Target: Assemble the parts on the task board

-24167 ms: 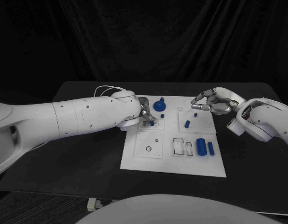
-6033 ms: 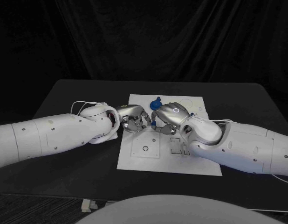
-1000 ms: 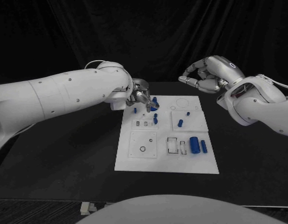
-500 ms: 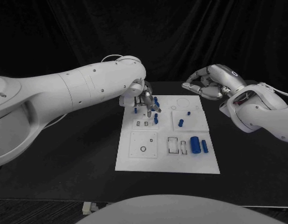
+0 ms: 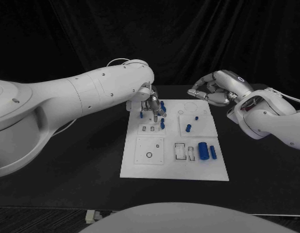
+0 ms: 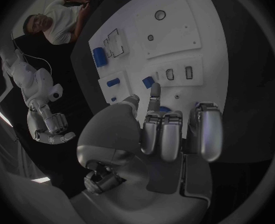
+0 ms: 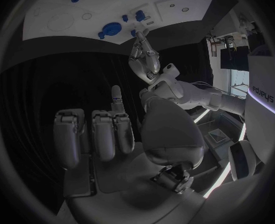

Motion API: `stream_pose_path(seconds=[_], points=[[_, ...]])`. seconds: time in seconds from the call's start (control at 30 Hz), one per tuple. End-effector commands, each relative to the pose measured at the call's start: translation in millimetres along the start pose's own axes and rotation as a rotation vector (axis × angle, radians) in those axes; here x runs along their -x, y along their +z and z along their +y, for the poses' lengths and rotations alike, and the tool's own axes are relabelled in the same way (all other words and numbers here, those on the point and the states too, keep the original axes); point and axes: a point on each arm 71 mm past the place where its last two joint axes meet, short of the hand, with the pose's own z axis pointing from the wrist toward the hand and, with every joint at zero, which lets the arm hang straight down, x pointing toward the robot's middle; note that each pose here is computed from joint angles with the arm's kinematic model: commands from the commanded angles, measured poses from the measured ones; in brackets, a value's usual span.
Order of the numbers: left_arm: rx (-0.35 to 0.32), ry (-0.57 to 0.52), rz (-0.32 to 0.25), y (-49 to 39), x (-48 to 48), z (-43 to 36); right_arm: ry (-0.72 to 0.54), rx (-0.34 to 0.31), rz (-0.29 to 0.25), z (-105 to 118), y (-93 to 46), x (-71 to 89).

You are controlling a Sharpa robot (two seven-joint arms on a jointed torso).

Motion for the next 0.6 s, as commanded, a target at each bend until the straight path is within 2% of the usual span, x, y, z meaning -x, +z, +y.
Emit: stream_pose_path(seconds=[0.03,0.3,0.6], points=[[-0.014,-0.038,-0.023,3.4,-0.4,-2.9,0.004,-0.009,0.024,-0.6,-0.4,-3.2],[-0.012,-0.048,-0.017,11.0,-6.9,-5.0,0.006,-0.011,0.037,-0.7,-0.6,-6.9],[-0.004,-0.054,-0.001,18.3,-14.1,-3.4,0.007,-0.012,0.044,-1.1,-1.0,-8.7]])
